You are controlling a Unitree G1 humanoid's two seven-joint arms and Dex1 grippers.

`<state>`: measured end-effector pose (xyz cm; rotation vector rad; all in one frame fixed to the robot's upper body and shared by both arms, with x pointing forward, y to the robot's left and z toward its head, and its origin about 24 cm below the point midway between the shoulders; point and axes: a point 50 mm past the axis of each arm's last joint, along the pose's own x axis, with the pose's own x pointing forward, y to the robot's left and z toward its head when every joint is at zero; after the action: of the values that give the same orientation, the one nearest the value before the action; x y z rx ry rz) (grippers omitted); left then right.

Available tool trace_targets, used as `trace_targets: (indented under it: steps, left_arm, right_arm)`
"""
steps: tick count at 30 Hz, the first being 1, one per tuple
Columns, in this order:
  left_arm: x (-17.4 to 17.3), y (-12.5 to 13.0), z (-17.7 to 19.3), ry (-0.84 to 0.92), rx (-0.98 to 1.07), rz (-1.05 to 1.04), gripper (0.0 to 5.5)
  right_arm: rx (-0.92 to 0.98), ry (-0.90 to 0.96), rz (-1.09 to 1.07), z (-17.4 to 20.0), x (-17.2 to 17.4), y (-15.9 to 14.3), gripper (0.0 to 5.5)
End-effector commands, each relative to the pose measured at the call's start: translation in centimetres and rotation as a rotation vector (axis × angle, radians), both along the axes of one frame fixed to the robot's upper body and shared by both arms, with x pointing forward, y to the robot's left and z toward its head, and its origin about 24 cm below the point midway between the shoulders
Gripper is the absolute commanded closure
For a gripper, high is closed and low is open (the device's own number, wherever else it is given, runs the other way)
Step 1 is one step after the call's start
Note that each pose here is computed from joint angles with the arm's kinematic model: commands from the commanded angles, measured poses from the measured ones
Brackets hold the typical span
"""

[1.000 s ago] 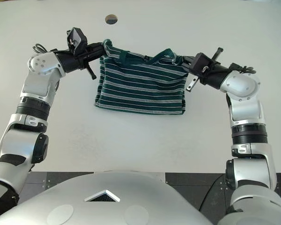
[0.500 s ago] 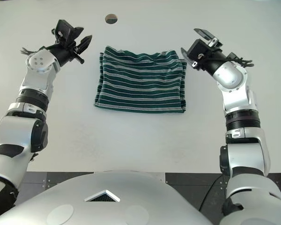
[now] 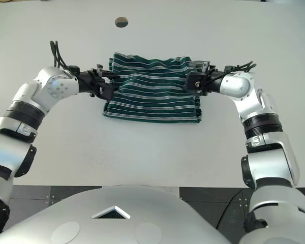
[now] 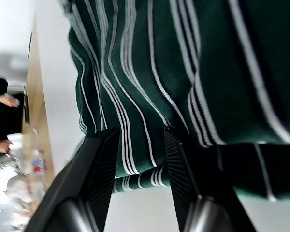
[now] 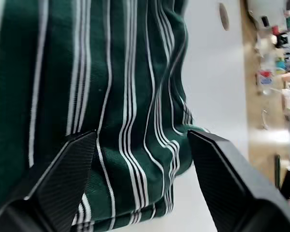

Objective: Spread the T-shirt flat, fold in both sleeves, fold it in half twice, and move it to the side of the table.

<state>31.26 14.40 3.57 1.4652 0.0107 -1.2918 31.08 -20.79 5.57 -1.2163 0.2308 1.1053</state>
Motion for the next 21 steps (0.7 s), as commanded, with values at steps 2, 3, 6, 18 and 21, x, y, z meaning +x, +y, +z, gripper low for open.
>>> trace_targets:
  steps: [2, 3, 6, 18, 21]
  left_arm:
    - [-2.7, 6.3, -5.7, 0.168, 0.477, 0.071, 3.76]
    - [-1.9, 6.6, -5.2, 0.103, 0.504, 0.068, 3.76]
    - [1.4, 6.3, -2.7, -0.256, 0.561, -0.06, 3.76]
    - [1.6, 4.4, -3.3, -0.752, 0.472, -0.68, 3.76]
    - [1.6, 4.0, -3.1, -0.812, 0.428, -0.726, 3.76]
  right_arm:
    - [-0.205, 0.307, 0.175, -1.2, -2.6, 0.5, 2.02]
    - [-0.192, 0.399, 0.223, -1.4, -3.7, 1.2, 2.02]
    - [-0.05, 0.648, 0.432, -1.0, -7.9, 5.8, 2.02]
    - [0.222, 0.55, 0.466, -1.3, -8.4, 14.3, 2.02]
    - [0.265, 0.532, 0.449, -1.2, -8.2, 14.6, 2.02]
